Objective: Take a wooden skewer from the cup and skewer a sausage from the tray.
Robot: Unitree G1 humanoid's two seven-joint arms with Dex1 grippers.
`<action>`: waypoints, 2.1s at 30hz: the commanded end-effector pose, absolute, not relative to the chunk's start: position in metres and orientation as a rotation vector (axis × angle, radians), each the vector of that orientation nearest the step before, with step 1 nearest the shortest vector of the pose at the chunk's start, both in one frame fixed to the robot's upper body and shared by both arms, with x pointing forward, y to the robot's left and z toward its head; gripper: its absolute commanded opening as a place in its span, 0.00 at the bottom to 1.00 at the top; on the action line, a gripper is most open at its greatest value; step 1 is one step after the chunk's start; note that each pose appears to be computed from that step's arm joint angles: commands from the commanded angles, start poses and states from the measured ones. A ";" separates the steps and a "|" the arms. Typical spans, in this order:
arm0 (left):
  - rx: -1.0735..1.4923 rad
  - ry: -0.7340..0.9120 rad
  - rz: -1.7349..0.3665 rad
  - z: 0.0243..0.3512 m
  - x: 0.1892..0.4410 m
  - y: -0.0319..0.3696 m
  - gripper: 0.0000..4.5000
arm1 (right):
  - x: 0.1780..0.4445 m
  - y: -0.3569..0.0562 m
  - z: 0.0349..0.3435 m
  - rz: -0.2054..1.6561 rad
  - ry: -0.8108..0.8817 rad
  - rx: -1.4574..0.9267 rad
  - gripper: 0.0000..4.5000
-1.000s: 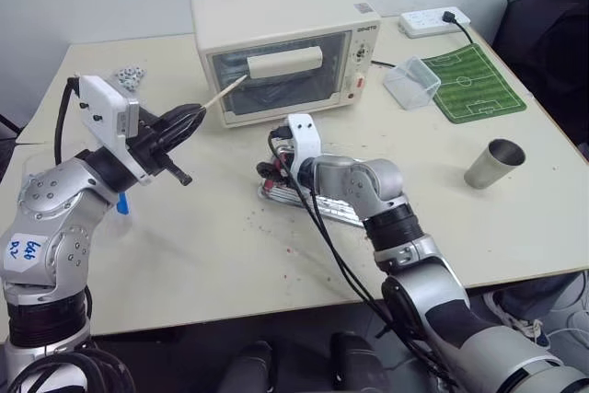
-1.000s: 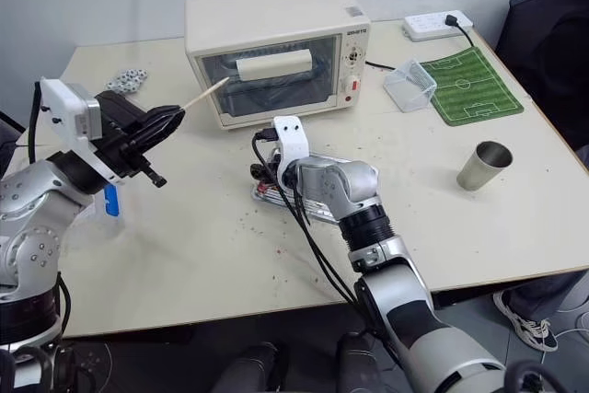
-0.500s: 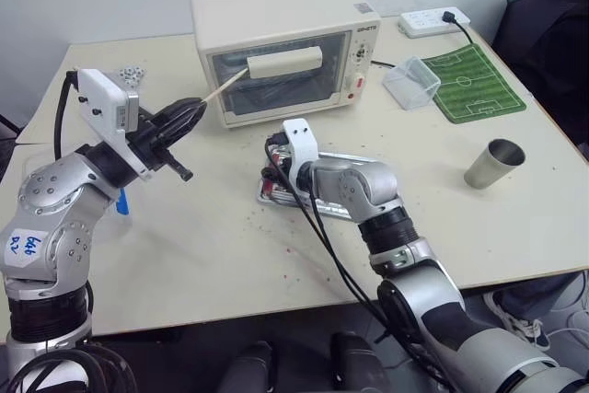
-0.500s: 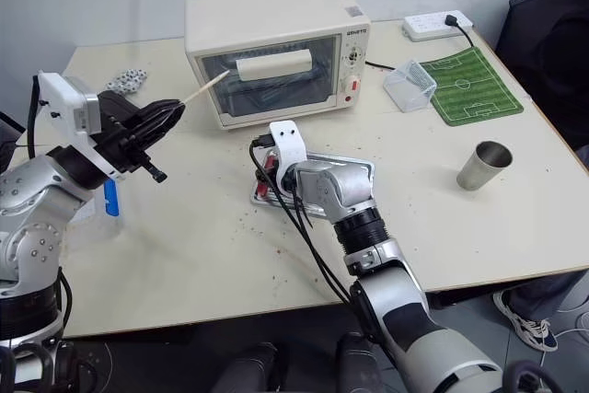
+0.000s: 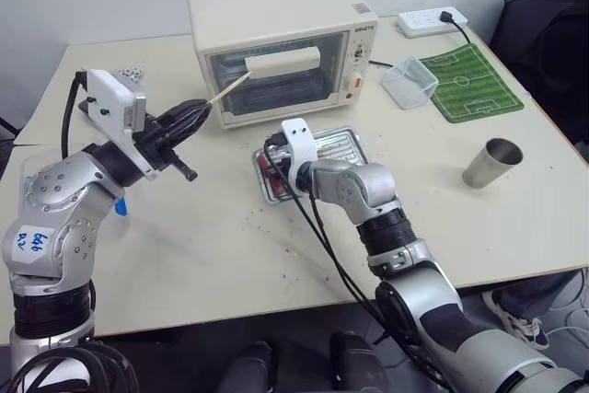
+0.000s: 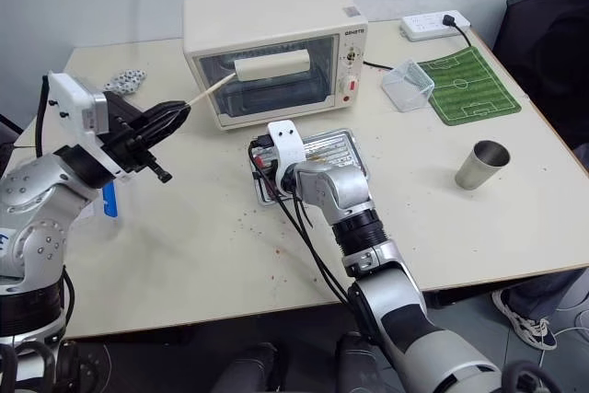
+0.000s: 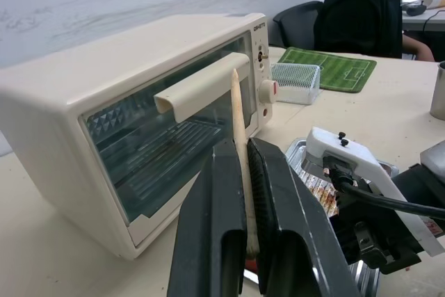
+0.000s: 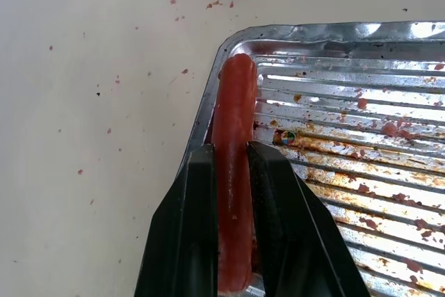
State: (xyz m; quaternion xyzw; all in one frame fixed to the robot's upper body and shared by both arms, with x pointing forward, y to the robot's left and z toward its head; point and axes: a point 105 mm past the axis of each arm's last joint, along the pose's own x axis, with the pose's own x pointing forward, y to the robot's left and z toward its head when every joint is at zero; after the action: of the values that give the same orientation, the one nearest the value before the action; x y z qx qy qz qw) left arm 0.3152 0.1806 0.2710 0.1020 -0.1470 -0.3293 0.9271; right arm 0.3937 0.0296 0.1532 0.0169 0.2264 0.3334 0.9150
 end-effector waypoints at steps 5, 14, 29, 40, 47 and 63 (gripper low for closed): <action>0.234 -0.359 -0.672 0.283 0.313 0.179 0.00 | 0.388 0.037 0.153 0.725 0.433 -0.015 0.15; 0.235 -0.358 -0.667 0.284 0.313 0.181 0.00 | 0.386 0.041 0.147 0.761 0.397 -0.110 0.24; 0.240 -0.359 -0.675 0.285 0.315 0.179 0.00 | 0.391 0.034 0.136 0.743 0.395 -0.142 0.35; 0.238 -0.344 -0.698 0.281 0.315 0.177 0.00 | 0.384 0.028 0.166 0.810 0.319 -0.147 0.04; 0.243 -0.280 -0.834 0.270 0.309 0.167 0.00 | 0.341 -0.040 0.219 1.103 0.212 -0.355 0.04; 0.313 0.008 -1.431 0.243 0.255 0.129 0.00 | 0.253 -0.137 0.248 1.393 0.248 -0.533 0.04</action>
State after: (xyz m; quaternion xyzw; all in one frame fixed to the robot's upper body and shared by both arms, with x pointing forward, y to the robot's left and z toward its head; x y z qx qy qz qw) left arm 0.2659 0.1370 0.2342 0.1272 0.0168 -0.6258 0.7693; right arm 0.2615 -0.1380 0.2349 -0.2235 0.1370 0.6249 0.7354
